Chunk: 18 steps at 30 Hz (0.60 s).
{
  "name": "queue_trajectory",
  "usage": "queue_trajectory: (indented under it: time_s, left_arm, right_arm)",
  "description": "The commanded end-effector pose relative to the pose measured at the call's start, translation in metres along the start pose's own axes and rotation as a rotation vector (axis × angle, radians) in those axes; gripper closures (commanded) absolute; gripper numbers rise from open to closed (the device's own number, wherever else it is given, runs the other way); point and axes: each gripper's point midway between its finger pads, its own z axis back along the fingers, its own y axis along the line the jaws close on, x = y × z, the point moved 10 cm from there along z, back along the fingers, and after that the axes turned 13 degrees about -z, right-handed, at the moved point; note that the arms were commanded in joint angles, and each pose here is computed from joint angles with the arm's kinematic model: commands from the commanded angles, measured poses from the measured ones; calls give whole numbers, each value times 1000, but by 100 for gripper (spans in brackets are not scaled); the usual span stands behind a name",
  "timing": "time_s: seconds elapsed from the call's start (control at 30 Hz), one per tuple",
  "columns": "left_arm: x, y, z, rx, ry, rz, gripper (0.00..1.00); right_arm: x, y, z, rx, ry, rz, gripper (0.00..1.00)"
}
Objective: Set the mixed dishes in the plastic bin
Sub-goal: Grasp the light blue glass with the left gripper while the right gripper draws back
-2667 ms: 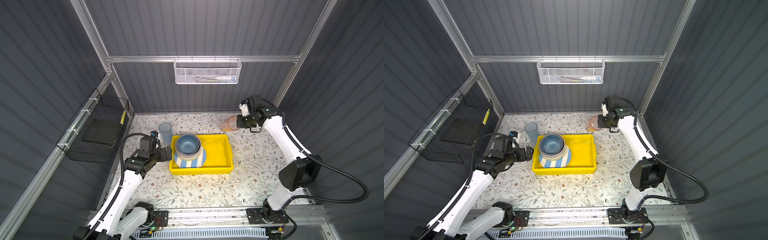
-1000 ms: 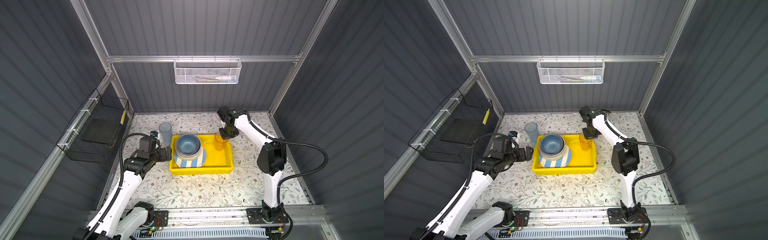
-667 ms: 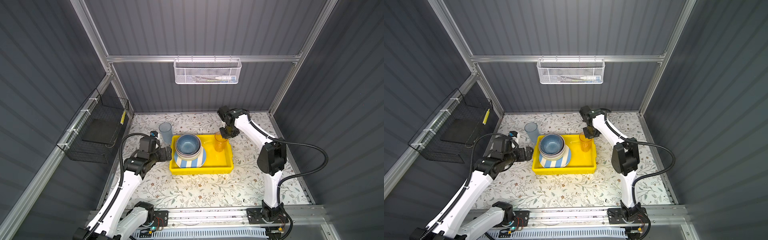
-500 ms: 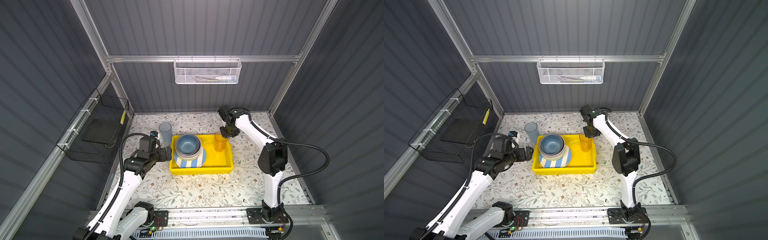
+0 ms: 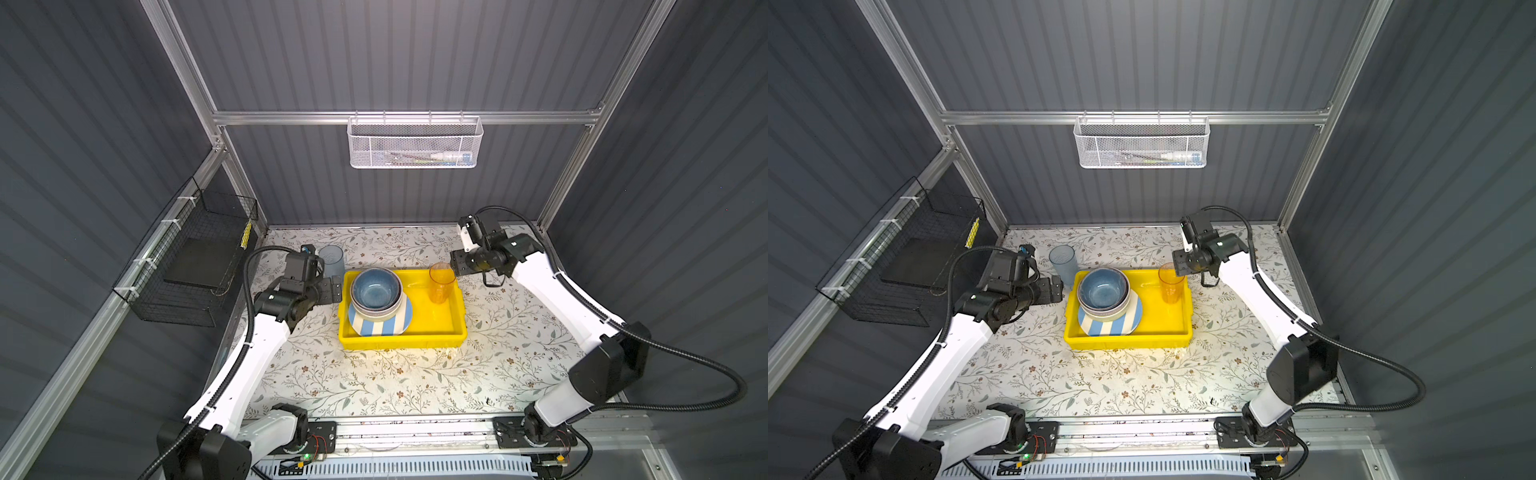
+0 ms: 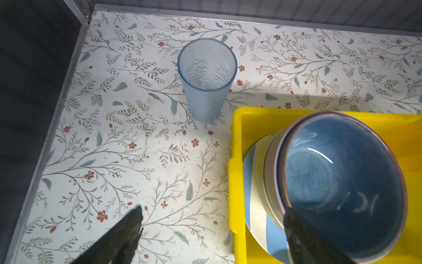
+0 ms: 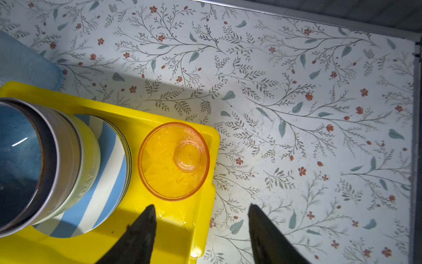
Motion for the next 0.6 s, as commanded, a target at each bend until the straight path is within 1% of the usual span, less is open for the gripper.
queue_trajectory:
  time_s: [0.0, 0.07, 0.1, 0.17, 0.27, 0.37, 0.47, 0.5, 0.57]
  left_arm:
    - [16, 5, -8, 58, 67, -29, 5]
    - [27, 7, -16, 84, 93, -14, 10]
    - [33, 10, -19, 107, 95, 5, 14]
    - [43, 17, -25, 117, 83, 50, 19]
    - [62, 29, -34, 65, 74, 94, 23]
    - [72, 38, -51, 34, 111, 102, 27]
    - [77, 51, -67, -3, 132, 130, 30]
    - [78, 55, -73, -21, 135, 143, 31]
    - [81, 62, -84, -60, 151, 158, 34]
  right_arm:
    - [-3, 3, 7, 110, -77, -10, 32]
    - [-12, 1, 10, 141, -87, -11, 31]
    - [-17, 0, 12, 154, -93, -14, 31]
    - [-26, -4, 17, 179, -133, -23, 29]
    - [-39, -9, 27, 231, -188, -31, 27]
    - [-49, -12, 38, 273, -221, -25, 26]
    - [-56, -16, 46, 279, -248, -23, 25]
    - [-58, -18, 44, 269, -252, -32, 25]
    - [-60, -22, 58, 284, -333, -53, 25]
